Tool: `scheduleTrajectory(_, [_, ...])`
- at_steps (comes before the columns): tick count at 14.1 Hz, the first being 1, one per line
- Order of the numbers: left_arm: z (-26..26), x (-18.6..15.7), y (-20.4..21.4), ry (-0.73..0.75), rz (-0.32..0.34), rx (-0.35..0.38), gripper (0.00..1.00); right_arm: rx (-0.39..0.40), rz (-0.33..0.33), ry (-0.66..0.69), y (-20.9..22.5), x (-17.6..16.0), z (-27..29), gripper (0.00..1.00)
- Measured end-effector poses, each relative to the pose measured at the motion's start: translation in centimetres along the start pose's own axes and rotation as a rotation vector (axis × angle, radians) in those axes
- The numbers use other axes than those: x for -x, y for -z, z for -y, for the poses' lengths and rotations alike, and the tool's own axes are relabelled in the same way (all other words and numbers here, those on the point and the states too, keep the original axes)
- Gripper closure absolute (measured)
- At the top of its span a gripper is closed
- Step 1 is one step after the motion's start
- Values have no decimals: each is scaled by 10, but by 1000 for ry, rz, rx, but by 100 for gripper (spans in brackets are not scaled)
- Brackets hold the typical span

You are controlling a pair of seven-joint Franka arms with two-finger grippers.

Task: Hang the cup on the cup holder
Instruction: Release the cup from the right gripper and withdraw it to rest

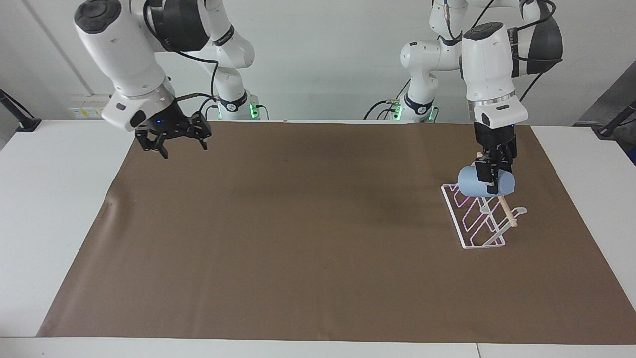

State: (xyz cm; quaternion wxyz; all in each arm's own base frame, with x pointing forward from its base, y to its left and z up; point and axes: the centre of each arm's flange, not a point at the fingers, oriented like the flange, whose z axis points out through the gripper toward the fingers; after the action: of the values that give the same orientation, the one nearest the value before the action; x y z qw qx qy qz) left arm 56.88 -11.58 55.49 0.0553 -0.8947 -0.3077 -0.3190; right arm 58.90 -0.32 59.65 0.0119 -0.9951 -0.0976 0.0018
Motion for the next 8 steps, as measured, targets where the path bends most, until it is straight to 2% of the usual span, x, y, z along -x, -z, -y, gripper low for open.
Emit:
scheduleTrajectory(2, [-4, 4, -19, -49, -31, -6, 28, 27, -69, -84, -3, 1, -44, 0])
scheduleTrajectory(5, [4, -1, -47, -79, -54, -24, 28, 52, -62, -122, -12, 5, -63, 0])
scheduleTrajectory(8, [7, -5, -49, -88, -71, -26, 28, 57, -58, -136, -13, 6, -59, 0])
